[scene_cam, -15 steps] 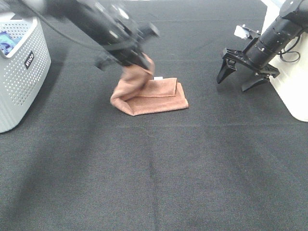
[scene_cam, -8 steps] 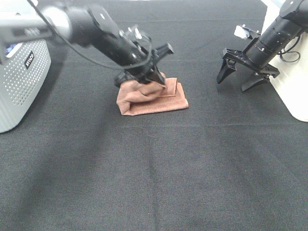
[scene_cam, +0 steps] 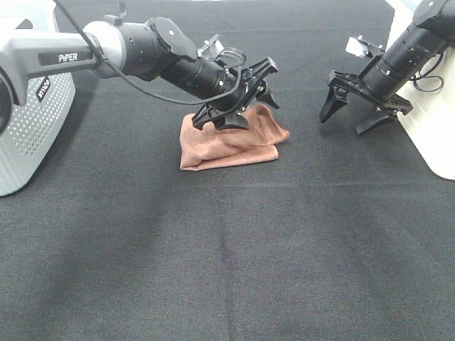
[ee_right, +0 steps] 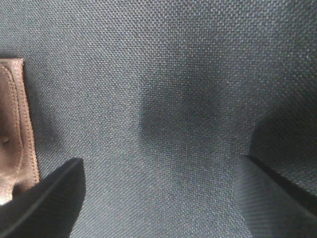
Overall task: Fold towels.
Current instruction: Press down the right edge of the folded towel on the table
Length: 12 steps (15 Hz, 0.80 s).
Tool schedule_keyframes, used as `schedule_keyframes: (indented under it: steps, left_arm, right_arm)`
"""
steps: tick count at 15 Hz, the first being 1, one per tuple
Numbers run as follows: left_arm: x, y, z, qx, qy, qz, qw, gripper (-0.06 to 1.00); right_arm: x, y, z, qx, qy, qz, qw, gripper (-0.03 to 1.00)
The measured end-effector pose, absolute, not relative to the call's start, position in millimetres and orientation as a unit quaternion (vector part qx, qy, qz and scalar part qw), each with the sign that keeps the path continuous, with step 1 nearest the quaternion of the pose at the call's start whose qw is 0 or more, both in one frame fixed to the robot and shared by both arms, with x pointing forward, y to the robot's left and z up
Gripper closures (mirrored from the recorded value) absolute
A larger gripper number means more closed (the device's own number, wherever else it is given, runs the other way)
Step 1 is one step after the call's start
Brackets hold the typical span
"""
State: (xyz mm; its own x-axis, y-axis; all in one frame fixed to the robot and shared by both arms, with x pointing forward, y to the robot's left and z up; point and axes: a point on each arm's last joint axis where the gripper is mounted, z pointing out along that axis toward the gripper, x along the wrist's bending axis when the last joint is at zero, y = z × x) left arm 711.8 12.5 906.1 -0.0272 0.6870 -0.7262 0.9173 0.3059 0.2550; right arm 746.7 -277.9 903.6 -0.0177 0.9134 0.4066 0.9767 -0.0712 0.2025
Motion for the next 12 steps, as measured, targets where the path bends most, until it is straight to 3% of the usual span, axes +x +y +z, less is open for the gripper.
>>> schedule_keyframes:
  steps: [3, 7, 9, 12]
  left_arm:
    - [715.9, 8.3, 922.4, 0.588, 0.673, -0.139, 0.426, 0.27]
    - [730.6, 17.9, 958.1, 0.615, 0.624, -0.116, 0.468, 0.27]
    - [746.6, 46.1, 978.7, 0.62, 0.61, -0.101, 0.483, 0.27]
    - [768.9, 109.9, 993.1, 0.613, 0.623, -0.089, 0.477, 0.27]
  right_arm:
    - [746.6, -277.0, 915.5, -0.695, -0.676, -0.234, 0.068, 0.19]
    - [742.7, -267.0, 933.4, -0.683, -0.668, -0.273, 0.114, 0.19]
    - [740.7, -247.5, 937.6, -0.661, -0.671, -0.301, 0.15, 0.19]
    - [729.8, -176.1, 943.4, -0.591, -0.712, -0.328, 0.19, 0.19]
